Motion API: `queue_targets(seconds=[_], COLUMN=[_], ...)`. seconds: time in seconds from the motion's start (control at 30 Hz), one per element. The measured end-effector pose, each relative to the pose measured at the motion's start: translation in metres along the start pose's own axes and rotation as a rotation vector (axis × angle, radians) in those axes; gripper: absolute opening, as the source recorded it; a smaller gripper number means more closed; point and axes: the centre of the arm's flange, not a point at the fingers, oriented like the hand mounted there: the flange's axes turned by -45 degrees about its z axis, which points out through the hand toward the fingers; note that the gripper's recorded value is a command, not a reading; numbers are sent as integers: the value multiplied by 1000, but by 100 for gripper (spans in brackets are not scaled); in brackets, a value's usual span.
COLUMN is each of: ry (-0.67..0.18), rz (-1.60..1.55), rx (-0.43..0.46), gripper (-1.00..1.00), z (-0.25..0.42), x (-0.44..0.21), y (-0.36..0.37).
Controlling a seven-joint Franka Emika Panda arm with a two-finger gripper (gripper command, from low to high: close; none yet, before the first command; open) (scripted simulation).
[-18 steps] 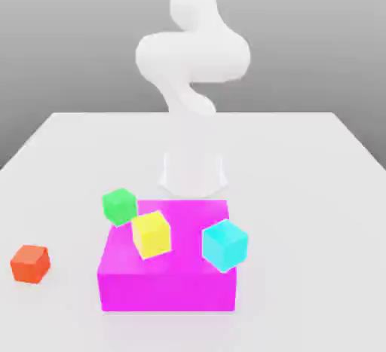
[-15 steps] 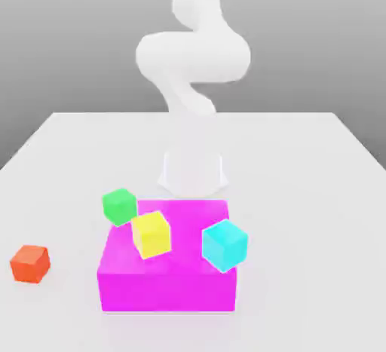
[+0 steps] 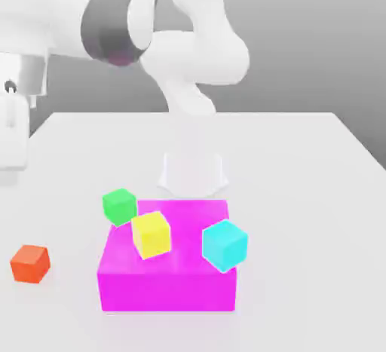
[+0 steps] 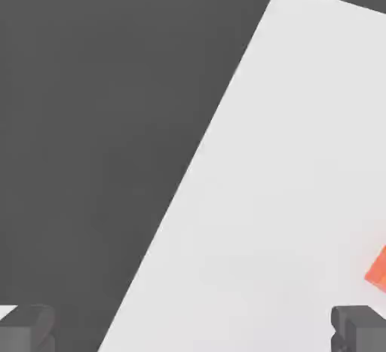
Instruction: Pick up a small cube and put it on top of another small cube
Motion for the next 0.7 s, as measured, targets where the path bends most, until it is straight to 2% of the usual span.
queue_targets(seconds=[0.2,0.37,0.4,0.6,0.7], ry=[-98,-110,-110,-109,-109], rz=[355,404,405,405,405], rx=[-141,-162,-163,-162,-162], gripper=[0,0,-100,-100,-100], z=[104,165,175,180,159], x=[7,-1,-3,-3,0], y=[86,105,107,107,104])
